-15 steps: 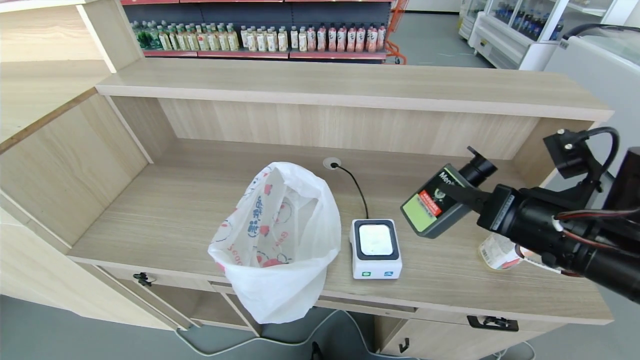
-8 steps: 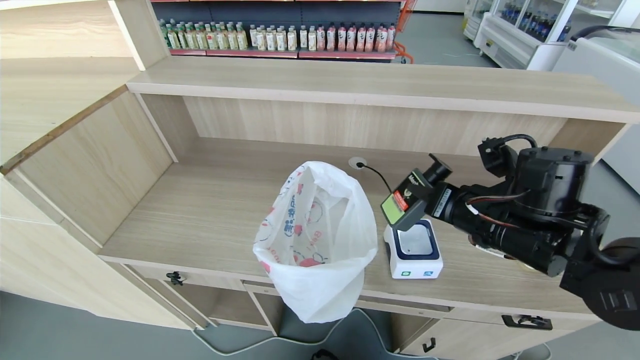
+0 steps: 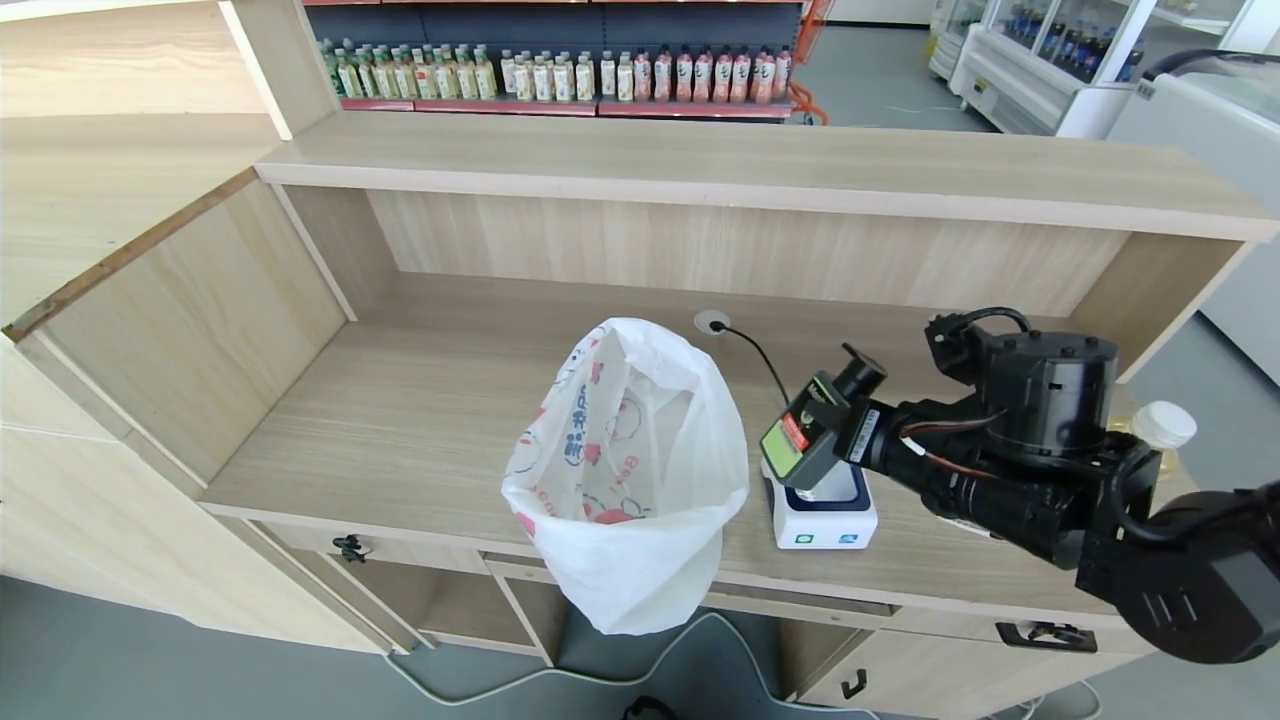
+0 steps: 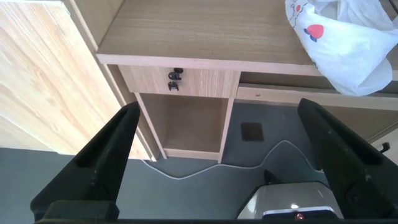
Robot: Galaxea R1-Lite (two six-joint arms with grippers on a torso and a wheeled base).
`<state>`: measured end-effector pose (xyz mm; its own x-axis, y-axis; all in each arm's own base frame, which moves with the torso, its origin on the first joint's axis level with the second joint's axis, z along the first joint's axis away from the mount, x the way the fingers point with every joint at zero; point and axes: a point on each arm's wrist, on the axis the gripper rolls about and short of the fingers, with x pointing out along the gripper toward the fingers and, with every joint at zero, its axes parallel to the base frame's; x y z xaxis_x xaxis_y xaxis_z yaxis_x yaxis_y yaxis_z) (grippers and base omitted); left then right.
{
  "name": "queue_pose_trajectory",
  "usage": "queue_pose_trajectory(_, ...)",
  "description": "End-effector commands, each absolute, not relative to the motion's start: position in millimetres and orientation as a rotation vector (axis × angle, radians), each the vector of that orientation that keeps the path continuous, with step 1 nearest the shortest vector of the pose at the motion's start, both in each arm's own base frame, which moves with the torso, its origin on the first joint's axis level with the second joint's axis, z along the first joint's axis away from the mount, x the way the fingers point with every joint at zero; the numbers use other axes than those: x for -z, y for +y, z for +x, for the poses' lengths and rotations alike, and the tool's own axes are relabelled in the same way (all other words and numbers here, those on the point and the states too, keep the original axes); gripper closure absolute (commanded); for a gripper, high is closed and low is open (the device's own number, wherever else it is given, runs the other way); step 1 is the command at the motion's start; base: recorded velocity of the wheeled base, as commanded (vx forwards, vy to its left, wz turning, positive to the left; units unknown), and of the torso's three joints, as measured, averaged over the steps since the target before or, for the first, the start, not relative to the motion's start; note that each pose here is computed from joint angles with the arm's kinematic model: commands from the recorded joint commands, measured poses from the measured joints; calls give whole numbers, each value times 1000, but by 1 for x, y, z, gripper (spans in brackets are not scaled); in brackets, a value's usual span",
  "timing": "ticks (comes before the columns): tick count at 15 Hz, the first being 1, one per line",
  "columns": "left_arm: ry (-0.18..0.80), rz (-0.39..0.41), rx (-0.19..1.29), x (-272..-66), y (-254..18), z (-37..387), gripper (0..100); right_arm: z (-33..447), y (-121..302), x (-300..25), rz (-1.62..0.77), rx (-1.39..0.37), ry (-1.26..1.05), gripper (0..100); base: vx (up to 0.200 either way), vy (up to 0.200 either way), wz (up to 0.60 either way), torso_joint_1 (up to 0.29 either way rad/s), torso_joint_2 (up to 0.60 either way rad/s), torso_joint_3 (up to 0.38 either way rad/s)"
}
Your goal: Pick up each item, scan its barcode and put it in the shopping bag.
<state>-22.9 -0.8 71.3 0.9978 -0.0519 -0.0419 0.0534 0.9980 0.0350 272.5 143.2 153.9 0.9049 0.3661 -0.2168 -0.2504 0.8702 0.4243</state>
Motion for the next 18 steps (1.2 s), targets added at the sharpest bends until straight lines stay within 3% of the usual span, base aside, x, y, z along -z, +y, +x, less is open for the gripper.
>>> queue_pose_trajectory(1,42,36,53,-71,-1,-23,0,277,145,-144,390,-330,301,100,0,0,0,0,0,0)
queue_pose_trajectory(18,42,36,53,-71,-1,-23,0,293,153,-123,308,-380,260,100,0,0,0,0,0,0)
